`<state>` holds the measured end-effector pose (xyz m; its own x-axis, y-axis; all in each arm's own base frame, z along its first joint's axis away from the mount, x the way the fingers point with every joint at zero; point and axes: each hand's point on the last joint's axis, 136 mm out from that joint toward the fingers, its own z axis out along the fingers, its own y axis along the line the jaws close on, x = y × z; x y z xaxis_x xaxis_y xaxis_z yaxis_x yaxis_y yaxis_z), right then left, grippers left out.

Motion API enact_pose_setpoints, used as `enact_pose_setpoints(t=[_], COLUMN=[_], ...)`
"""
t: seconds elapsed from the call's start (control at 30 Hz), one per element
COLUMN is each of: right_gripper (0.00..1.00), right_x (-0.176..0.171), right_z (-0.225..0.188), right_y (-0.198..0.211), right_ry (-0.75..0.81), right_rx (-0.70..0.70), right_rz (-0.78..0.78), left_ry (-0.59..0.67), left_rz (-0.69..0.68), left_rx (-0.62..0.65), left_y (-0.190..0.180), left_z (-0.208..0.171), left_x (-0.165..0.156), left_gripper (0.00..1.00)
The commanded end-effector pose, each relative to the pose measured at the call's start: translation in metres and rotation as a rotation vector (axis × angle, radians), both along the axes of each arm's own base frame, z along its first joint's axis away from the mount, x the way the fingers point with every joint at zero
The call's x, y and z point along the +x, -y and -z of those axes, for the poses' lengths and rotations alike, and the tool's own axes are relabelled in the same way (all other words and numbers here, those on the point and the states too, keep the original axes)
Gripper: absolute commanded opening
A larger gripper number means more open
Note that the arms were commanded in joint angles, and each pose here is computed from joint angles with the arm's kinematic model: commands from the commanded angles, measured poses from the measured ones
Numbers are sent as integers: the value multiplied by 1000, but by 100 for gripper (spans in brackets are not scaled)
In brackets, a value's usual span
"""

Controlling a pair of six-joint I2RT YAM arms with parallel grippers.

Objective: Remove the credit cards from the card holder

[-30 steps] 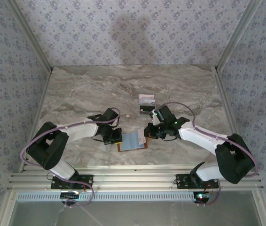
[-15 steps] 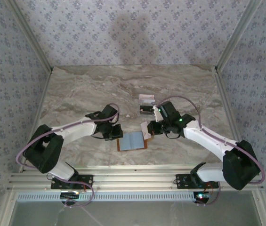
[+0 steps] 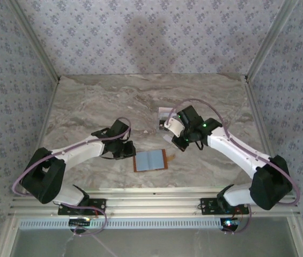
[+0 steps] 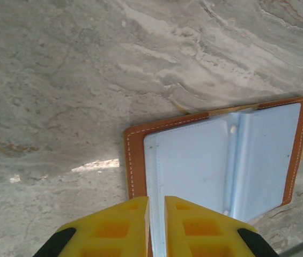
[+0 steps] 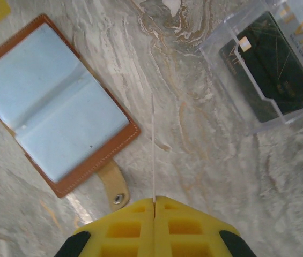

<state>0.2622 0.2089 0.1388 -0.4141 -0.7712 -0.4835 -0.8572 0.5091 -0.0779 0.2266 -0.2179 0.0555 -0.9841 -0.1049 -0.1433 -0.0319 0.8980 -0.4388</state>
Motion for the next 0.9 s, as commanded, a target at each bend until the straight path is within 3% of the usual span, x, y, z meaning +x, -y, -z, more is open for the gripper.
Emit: enact_pose_setpoints(t=[0.0,0.3,0.87], right_gripper=[0,0,0], right_x=[1,31,131], right_z=[1,-18,-27], right_y=[14,20,20], right_ry=[30,94,112], right_rx=[-144,-239,-337], right_rz=[-165,-303,-402], left_ry=[41,33,16], left_rz=[8,2,-19], left_rx=[10,14,30], left_y=[-7,-15,-27], left_z=[-10,-10,-12], left_x=[2,1,-5], left_gripper=[16,17,17])
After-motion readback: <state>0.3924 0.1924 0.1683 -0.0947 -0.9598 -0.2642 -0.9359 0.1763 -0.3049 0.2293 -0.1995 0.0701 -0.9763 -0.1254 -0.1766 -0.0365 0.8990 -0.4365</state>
